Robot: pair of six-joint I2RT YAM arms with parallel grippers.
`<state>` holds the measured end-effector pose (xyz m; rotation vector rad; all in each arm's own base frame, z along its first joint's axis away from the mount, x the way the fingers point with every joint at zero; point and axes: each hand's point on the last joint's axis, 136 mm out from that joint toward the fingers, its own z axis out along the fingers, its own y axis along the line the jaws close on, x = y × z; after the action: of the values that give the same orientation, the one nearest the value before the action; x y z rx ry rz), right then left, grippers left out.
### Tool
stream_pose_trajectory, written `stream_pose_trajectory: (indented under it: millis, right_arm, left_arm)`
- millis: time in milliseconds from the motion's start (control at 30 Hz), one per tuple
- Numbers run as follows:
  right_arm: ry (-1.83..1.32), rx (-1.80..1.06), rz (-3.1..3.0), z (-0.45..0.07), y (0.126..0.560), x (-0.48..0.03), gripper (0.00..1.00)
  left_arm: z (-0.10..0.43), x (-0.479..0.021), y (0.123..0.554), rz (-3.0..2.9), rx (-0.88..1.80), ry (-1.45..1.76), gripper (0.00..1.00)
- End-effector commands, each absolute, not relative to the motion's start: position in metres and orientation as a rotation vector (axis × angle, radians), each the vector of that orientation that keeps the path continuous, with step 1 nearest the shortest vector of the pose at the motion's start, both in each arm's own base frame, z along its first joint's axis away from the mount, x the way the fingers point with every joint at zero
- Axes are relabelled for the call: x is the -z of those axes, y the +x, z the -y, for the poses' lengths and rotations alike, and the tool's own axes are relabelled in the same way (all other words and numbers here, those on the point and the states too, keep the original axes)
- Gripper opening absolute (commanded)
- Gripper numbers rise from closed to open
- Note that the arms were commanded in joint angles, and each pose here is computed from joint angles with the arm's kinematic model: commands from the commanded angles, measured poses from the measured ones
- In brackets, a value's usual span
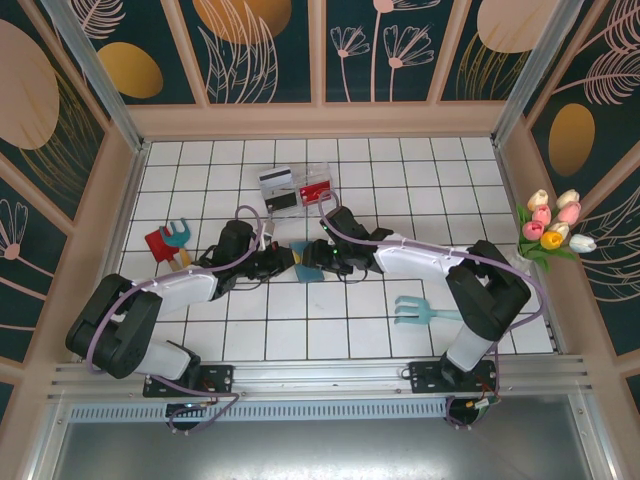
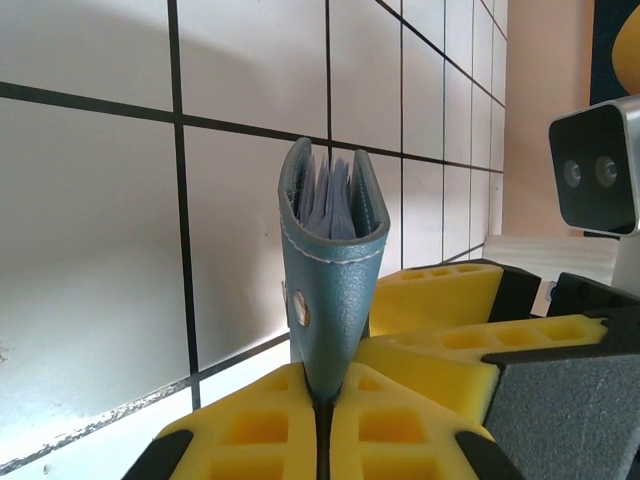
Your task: Take the credit cards out of the card holder
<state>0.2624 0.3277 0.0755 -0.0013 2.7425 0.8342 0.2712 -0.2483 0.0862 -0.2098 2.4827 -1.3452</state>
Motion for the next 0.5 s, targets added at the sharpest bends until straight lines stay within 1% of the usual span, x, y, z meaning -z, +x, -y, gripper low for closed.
stream_pose_trajectory:
  millis: [0,100,300,400,467]
  right_arm:
    - [0.086,-0.627,-2.753,-0.301,0.273,-0.065,0.52]
    - [0.151,-0.552,-2.752,-0.285,0.275,-0.062,0.50]
    - [0.222,-0.538,-2.741,-0.271,0.275,-0.063,0.48]
    - [0.190,-0.592,-2.719,-0.278,0.278,-0.071,0.48]
    - [0.114,-0.710,-2.684,-0.294,0.277,-0.086,0.48]
  left_arm:
    - [0.248,-0.092,0.270,-2.483,1.315,-0.149,0.00]
    - [0.243,-0.087,0.272,-2.521,1.235,-0.159,0.00]
    - [0.241,-0.085,0.274,-2.537,1.212,-0.170,0.00]
    - [0.243,-0.085,0.275,-2.535,1.219,-0.171,0.00]
    - [0.244,-0.086,0.275,-2.534,1.227,-0.169,0.00]
